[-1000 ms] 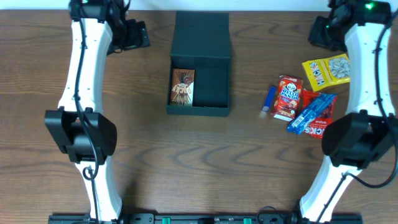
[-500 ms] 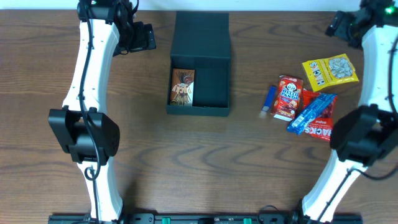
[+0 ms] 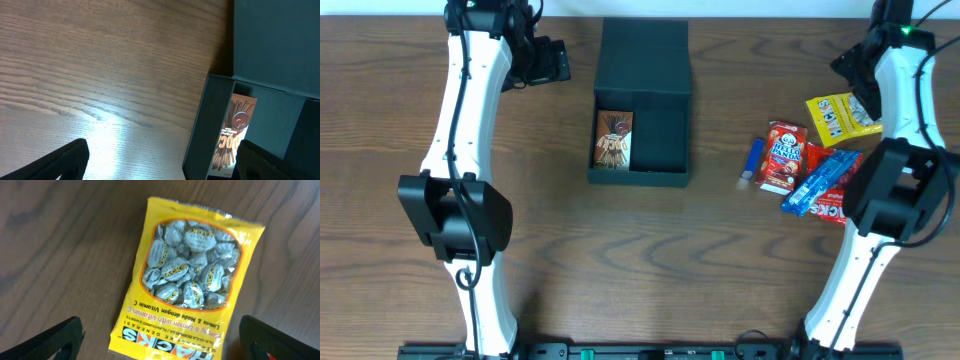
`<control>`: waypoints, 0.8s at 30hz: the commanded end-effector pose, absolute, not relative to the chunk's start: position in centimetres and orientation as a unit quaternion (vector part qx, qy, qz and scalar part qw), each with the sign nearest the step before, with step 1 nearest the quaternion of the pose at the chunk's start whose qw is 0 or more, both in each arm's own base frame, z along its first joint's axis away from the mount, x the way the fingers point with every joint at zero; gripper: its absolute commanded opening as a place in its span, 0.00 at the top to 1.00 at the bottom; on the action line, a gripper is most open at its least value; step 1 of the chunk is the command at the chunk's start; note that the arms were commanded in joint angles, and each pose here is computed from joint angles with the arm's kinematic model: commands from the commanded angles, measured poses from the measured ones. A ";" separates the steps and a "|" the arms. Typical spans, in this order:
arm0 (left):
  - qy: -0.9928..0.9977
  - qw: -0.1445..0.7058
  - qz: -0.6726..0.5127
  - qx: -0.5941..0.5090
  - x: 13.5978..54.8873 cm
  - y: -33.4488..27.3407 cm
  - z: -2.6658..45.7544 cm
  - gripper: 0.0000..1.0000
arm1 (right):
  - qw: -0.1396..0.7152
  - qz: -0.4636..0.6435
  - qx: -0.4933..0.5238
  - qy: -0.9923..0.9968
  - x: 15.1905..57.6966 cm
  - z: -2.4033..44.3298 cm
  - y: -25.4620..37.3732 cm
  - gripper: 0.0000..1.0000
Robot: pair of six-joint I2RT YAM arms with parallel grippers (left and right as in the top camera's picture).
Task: Pack container
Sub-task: 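Move the right gripper to the yellow Hacks bag and grasp it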
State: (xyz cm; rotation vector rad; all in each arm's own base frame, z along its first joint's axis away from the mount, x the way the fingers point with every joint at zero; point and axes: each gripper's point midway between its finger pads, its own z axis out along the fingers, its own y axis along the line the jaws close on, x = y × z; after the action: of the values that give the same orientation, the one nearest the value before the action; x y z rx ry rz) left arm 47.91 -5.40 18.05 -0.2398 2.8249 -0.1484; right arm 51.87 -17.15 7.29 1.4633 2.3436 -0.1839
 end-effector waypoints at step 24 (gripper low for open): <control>0.984 0.150 -0.052 -0.084 47.8 -5.4 18.1 0.05 | 0.117 -0.015 0.564 0.818 51.4 0.0 -17.4 0.01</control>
State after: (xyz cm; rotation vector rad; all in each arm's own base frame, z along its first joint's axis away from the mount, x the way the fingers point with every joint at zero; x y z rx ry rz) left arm 47.95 -5.41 18.06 -0.2396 2.8234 -0.1487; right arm 51.54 -17.41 1.53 1.6147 2.3849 -0.0631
